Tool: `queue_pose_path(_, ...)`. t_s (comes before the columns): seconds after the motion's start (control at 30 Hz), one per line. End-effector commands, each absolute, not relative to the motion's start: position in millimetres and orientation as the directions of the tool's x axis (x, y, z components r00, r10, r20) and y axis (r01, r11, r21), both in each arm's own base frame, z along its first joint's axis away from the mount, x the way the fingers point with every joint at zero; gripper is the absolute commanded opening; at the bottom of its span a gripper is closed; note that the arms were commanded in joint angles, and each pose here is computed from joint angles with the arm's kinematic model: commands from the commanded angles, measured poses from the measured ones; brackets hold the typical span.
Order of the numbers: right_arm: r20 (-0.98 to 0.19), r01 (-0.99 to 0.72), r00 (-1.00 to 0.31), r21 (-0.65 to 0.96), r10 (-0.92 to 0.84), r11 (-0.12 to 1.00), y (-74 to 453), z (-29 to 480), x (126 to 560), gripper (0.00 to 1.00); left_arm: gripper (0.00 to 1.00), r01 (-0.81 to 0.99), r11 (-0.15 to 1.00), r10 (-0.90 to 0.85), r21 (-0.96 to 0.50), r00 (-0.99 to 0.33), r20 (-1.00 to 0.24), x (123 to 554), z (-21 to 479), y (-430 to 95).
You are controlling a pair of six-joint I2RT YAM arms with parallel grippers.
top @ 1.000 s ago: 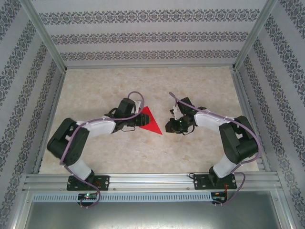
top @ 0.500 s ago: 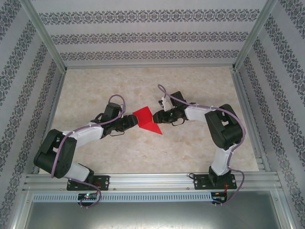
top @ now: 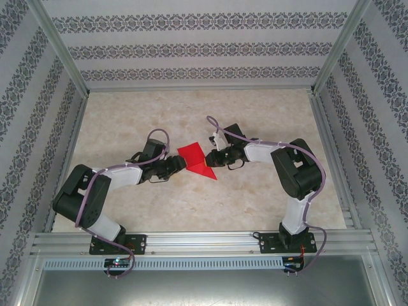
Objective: Fold a paper plane with a square sheet of paper (fold left side to right side)
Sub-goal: Fourth fold the wing at the center of the table.
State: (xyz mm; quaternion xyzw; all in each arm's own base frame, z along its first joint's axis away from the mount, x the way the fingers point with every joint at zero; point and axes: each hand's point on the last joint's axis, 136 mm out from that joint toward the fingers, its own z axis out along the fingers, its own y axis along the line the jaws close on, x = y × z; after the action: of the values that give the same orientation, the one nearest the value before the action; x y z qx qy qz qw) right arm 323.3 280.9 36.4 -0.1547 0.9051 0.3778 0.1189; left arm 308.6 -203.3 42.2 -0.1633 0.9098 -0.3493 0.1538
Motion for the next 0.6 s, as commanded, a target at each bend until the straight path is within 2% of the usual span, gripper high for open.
queue_pose_path(0.0, -0.371, -0.393, -0.909, 0.617, -0.189, 0.682, 276.1, 46.3, 330.8, 0.06, 0.57, -0.148, 0.672, -0.397, -0.726, -0.899, -0.185, 321.1, 58.3, -221.6)
queue_pose_path(0.33, -0.363, -0.39, -0.912, 0.622, -0.191, 0.679, 275.8, 45.9, 330.2, 0.06, 0.54, -0.124, 0.656, -0.376, -0.744, -0.909, -0.179, 329.3, 58.0, -240.3)
queue_pose_path(0.57, -0.366, -0.392, -0.911, 0.623, -0.191, 0.677, 275.9, 47.0, 329.6, 0.06, 0.46, -0.118, 0.653, -0.365, -0.748, -0.914, -0.174, 333.7, 56.5, -248.8)
